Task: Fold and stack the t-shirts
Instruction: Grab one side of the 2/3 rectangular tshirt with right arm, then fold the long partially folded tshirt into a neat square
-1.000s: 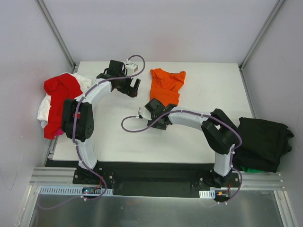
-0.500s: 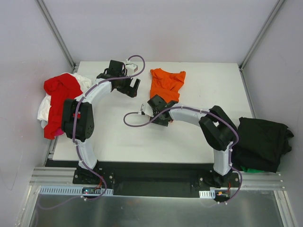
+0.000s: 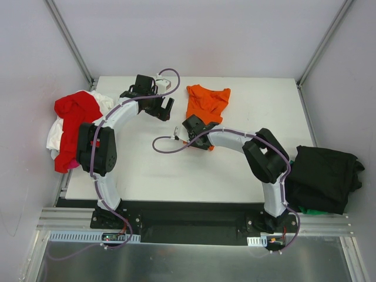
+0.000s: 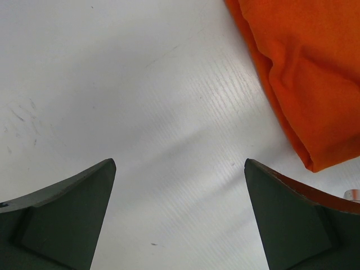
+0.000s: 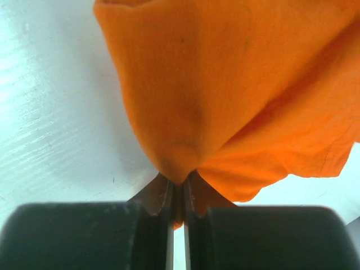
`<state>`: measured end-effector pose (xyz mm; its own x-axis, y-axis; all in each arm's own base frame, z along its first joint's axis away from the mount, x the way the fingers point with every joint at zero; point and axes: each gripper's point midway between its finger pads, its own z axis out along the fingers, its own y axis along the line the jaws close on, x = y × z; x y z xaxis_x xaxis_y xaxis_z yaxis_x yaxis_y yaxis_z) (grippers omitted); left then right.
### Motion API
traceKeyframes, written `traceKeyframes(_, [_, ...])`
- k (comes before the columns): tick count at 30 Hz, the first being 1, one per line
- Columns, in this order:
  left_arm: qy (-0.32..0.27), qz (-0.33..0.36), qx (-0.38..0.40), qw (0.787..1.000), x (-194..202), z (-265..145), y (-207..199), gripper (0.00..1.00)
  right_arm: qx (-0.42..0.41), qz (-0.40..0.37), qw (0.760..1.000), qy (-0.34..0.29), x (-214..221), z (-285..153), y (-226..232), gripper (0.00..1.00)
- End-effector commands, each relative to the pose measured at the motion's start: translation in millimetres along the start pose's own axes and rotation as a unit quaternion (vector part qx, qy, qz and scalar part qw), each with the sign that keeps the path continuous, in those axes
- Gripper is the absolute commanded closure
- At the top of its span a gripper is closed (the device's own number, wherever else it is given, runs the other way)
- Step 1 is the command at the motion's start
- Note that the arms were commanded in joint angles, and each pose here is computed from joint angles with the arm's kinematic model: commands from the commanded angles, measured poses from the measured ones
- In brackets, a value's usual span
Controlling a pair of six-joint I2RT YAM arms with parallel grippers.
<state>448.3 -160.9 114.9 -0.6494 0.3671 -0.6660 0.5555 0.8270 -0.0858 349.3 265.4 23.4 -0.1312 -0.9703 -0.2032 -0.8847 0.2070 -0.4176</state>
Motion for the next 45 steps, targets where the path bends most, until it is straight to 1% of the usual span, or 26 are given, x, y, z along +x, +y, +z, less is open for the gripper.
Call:
traceKeyframes(1, [-0.008,0.009,-0.005,1.0,-3,-2,5,0.01,-0.028,0.008,1.0,-0.005,-3,-6,10,0.99])
traceKeyframes(4, [-0.009,0.009,-0.008,1.0,-3,-3,6,0.01,-0.037,-0.004,0.999,-0.001,1,-18,24,0.99])
traceKeyframes(6, [-0.008,0.009,-0.009,1.0,-3,-3,7,0.01,-0.054,-0.018,0.998,0.004,5,-26,42,0.99])
traceKeyframes(7, [-0.009,0.008,-0.007,1.0,-3,-3,7,0.01,-0.058,-0.018,0.998,-0.007,2,-38,45,0.99])
traceKeyframes(8, [-0.01,0.009,-0.006,1.0,-4,-3,6,0.01,-0.072,-0.027,0.997,-0.002,5,-42,60,0.99])
traceKeyframes(13, [-0.013,0.009,-0.008,1.0,-7,-5,8,0.01,-0.106,-0.069,0.992,-0.021,-4,-78,102,0.99])
traceKeyframes(17, [-0.008,0.018,-0.013,1.0,-2,-6,8,0.01,-0.132,-0.096,0.986,-0.028,-3,-107,132,0.99])
traceKeyframes(18, [-0.007,0.019,-0.013,1.0,-1,-5,8,0.01,-0.127,-0.097,0.986,-0.04,-6,-117,133,0.99])
traceKeyframes(19, [-0.005,0.019,-0.014,1.0,1,-5,9,0.01,-0.127,-0.11,0.985,-0.042,-6,-122,141,0.99])
traceKeyframes(22, [0.007,0.019,-0.017,1.0,9,-1,11,0.01,-0.113,-0.116,0.985,-0.054,-9,-139,143,0.99])
traceKeyframes(27, [0.012,0.007,-0.017,1.0,15,4,15,0.01,-0.059,-0.114,0.989,-0.067,-15,-158,120,0.99])
traceKeyframes(33, [0.009,0.003,-0.018,1.0,15,4,16,0.01,0.036,-0.126,0.989,-0.063,-30,-171,76,0.99])
traceKeyframes(36, [0.007,0.001,-0.017,1.0,14,3,16,0.01,0.054,-0.119,0.989,-0.067,-39,-172,57,0.99])
traceKeyframes(38, [0.006,0.001,-0.014,1.0,14,1,14,0.01,0.062,-0.119,0.989,-0.056,-39,-167,46,0.99])
traceKeyframes(45, [0.007,0.002,-0.013,1.0,18,-1,12,0.01,0.087,-0.099,0.99,-0.051,-45,-156,10,0.99])
